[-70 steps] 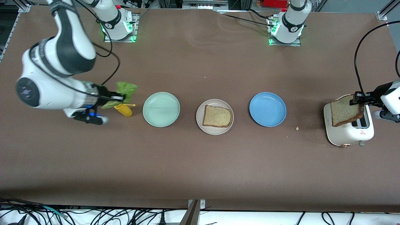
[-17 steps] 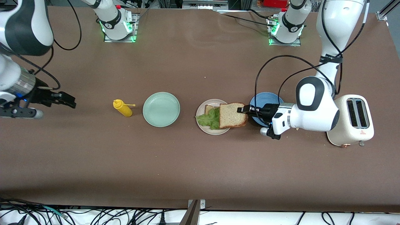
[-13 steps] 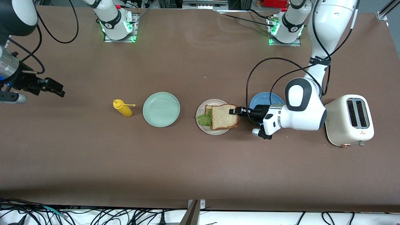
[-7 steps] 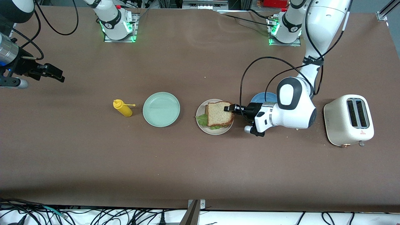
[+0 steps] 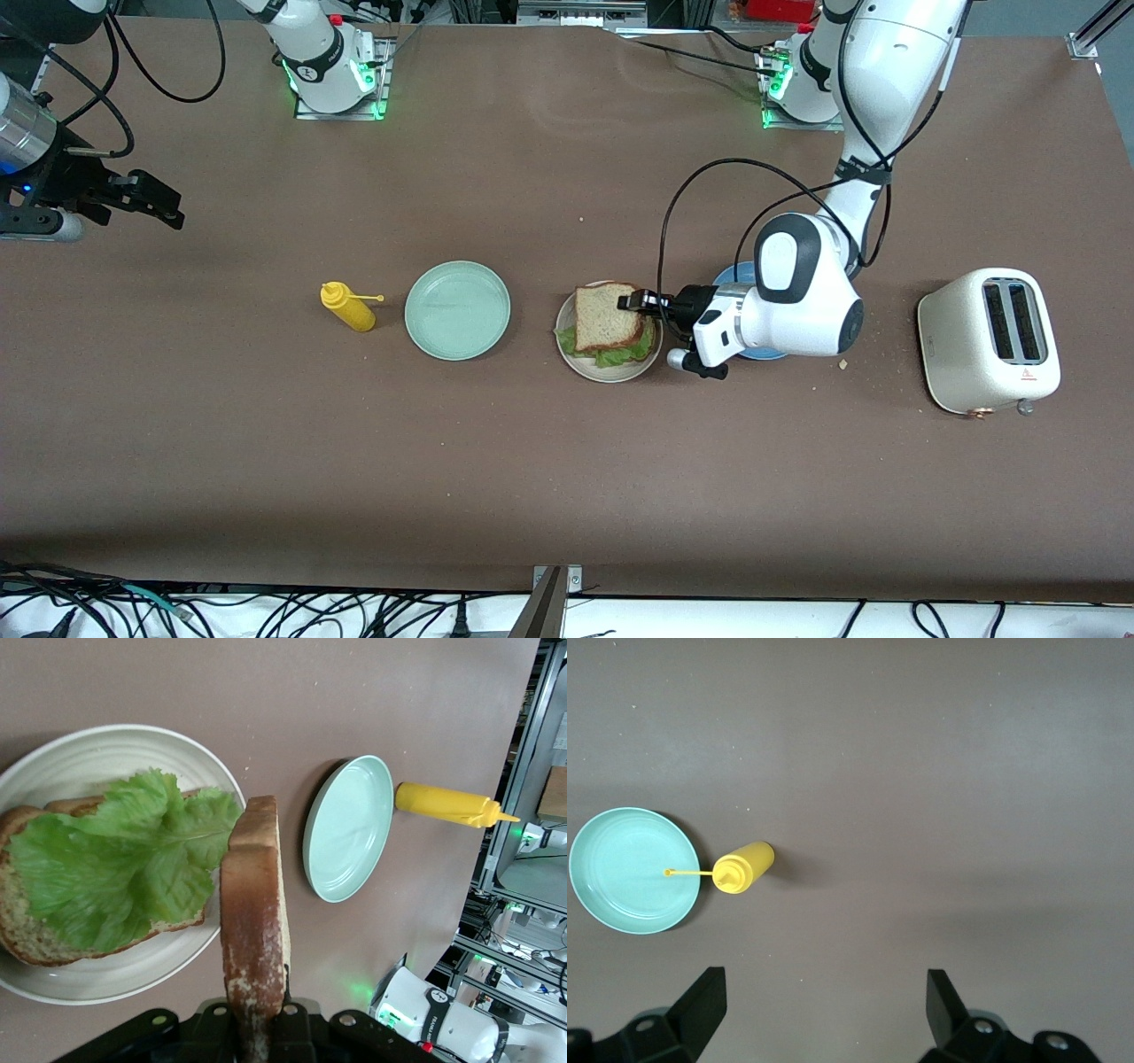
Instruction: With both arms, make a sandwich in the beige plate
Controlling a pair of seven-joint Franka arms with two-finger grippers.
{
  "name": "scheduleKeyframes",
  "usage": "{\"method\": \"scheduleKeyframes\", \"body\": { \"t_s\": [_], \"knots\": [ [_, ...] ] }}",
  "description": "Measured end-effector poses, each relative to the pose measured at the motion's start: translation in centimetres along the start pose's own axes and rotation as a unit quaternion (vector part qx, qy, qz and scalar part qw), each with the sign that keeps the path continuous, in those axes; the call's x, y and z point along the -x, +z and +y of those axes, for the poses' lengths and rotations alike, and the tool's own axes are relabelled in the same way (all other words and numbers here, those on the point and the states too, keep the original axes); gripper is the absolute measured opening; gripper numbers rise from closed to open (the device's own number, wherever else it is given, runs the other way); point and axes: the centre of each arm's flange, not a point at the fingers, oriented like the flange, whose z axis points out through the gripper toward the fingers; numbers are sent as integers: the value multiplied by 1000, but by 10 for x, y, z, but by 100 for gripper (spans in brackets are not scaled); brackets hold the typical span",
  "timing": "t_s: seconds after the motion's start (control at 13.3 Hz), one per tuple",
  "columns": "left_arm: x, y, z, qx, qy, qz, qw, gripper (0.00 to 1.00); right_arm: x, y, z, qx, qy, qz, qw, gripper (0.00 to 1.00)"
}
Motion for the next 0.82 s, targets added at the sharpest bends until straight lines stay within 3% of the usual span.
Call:
{"method": "scheduleKeyframes", "body": {
  "t_s": [0.67, 0.82],
  "knots": [
    [2, 20, -25, -5, -22, -13, 1000, 9, -1, -7, 11, -13, 14, -5, 1000, 100],
    [2, 27, -32, -6, -28, -16, 999, 14, -1, -8, 11, -13, 16, -6, 1000, 100]
  ]
}}
